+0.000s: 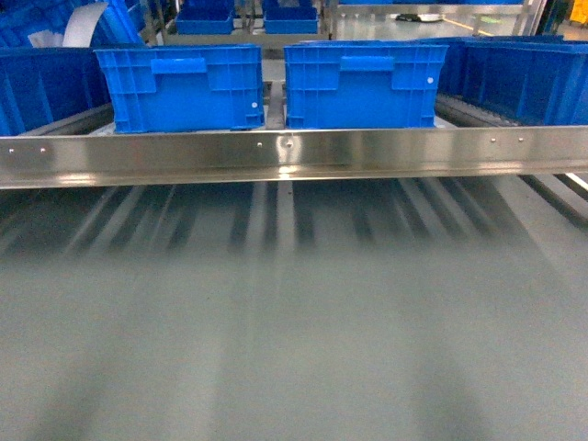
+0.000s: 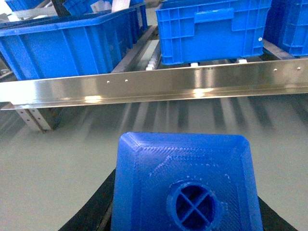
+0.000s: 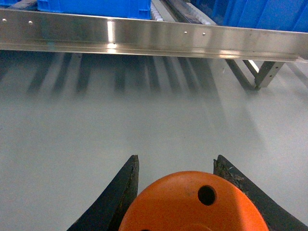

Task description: Sort blue parts and orange caps into right shelf containers

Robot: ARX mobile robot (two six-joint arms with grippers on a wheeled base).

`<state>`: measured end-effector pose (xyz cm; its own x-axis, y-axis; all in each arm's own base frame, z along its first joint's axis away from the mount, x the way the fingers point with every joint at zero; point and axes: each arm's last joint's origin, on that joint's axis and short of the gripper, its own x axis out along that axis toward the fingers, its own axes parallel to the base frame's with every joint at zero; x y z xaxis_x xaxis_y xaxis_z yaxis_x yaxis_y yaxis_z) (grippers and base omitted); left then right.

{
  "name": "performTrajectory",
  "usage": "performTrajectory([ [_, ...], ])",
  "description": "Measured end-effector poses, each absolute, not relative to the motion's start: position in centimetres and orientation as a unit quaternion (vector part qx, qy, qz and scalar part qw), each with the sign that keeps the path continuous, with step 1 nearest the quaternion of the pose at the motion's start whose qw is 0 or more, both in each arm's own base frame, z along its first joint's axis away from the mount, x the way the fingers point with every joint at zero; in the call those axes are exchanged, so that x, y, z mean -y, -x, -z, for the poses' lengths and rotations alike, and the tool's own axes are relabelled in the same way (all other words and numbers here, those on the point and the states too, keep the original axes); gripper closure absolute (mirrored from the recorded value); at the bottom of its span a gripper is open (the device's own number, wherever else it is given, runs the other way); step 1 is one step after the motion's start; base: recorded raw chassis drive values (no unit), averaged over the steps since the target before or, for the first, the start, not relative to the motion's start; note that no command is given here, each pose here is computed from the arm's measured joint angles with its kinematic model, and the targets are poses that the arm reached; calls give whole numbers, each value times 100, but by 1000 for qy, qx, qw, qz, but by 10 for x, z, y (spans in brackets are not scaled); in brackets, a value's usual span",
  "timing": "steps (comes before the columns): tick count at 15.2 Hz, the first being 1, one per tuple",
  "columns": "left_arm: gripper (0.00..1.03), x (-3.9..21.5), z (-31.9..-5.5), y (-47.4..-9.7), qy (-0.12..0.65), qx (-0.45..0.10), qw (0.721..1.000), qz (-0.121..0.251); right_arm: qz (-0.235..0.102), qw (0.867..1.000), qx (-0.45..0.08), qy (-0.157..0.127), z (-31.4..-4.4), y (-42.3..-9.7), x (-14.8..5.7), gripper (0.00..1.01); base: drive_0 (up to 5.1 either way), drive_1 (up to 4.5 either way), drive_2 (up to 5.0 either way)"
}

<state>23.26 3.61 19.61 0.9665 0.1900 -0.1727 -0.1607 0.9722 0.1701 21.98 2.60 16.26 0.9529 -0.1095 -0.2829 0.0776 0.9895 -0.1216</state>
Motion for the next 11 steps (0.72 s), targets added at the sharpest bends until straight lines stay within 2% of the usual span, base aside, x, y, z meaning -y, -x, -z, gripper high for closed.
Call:
performTrajectory([
  [11, 59, -37, -196, -232, -78, -93, 988, -91, 47, 986, -147, 55, -162, -220, -26, 60, 17, 434, -400],
])
